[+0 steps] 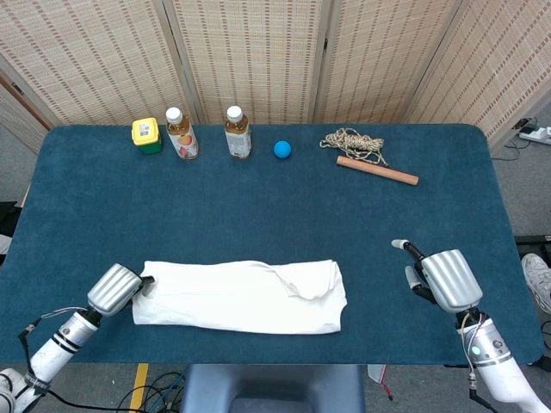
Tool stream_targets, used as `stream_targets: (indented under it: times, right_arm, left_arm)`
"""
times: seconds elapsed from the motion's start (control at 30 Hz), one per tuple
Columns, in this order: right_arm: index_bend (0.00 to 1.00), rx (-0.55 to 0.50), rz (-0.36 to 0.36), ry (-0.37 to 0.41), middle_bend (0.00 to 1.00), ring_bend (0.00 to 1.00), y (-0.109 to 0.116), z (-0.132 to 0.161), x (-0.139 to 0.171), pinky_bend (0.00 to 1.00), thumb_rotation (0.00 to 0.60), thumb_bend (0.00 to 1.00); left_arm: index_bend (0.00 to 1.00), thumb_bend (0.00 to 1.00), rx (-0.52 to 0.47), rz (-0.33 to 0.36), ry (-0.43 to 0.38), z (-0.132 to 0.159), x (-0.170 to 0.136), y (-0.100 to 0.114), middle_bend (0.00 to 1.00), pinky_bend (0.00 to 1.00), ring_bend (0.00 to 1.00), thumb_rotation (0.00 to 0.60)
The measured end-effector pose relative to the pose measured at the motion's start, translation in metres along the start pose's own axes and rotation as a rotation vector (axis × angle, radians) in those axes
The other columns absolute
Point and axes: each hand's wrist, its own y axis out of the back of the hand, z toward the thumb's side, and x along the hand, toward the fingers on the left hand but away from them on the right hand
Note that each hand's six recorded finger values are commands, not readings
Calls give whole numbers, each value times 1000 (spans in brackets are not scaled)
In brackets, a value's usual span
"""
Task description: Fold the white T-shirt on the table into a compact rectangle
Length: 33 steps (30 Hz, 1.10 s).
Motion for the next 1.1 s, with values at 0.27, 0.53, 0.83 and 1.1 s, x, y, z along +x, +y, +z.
stream_targets:
  times: [0.27,0.53,0.83,1.1]
  right_arm:
    - [229,-13,-7,7,963,946,0,1,-2,959,600,576]
    - [229,-25,-21,-5,963,945,3,-6,4,960,600,576]
    - [229,-34,-38,-33,963,945,7,-19,15,959,600,576]
    - [229,-40,-54,-53,963,946,11,-28,24,960,600,576]
  left_arm:
    - [693,547,32,-14,79,-26,-17,6,925,1000,882,600]
    - [688,547,-7,-8,44,-5,-7,13,925,1000,882,600]
    - [684,547,-58,-24,-32,61,27,33,925,1000,882,600]
    - [675,545,-49,-44,-40,111,66,63,925,1000,882,600]
